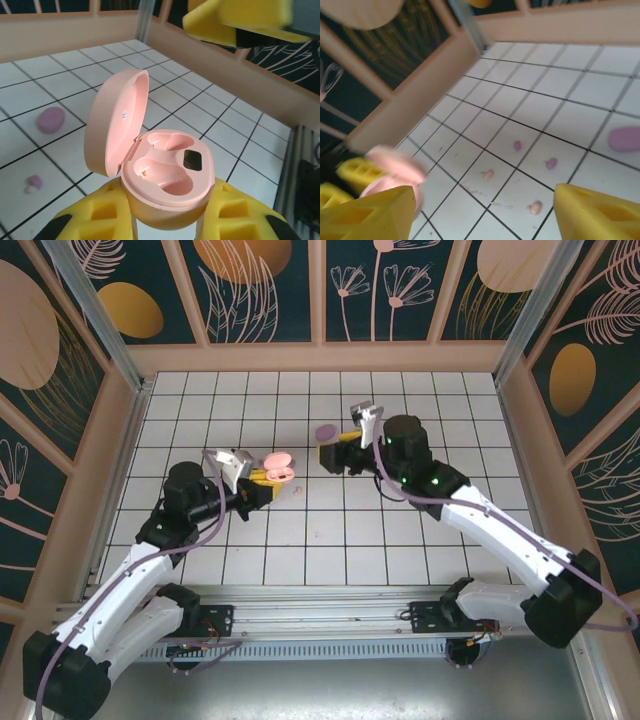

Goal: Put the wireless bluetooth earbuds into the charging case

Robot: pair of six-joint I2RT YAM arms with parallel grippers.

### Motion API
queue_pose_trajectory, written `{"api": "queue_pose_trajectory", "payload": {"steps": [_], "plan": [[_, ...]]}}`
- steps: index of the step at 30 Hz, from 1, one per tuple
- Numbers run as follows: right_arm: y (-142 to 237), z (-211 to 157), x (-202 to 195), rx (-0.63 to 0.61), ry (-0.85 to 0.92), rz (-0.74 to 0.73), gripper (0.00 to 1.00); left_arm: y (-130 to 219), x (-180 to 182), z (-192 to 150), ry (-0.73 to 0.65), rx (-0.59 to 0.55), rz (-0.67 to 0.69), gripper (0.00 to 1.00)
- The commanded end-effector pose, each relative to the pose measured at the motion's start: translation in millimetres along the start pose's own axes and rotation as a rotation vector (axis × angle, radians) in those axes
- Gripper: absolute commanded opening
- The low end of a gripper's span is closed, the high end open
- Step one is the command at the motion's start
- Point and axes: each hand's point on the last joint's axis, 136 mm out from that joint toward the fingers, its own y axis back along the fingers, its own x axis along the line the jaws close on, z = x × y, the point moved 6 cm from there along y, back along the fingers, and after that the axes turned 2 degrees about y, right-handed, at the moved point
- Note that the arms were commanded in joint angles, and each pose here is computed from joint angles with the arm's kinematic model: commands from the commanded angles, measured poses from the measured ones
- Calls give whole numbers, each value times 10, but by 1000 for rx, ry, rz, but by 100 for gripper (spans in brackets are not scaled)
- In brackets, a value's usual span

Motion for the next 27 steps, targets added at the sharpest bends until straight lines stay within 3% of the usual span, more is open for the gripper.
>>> {"api": "queue_pose_trajectory", "payload": {"steps": [1, 7, 13, 20, 27], "plan": [[-254, -47, -277, 79, -265, -129, 69, 147, 72, 132, -46, -31, 151, 2], [-867, -408, -445, 270, -469, -128, 63, 383, 99, 212, -78, -76, 305, 3], [-1454, -749, -369, 368, -590, -117, 56, 504, -18, 302, -80, -97, 287, 5], [-2118, -1155, -30, 511, -641, -129, 55, 602, -155, 403, -31, -143, 235, 5], [-2452, -1431, 160, 558, -672, -184, 33, 733, -242, 425, -19, -182, 231, 4]]}}
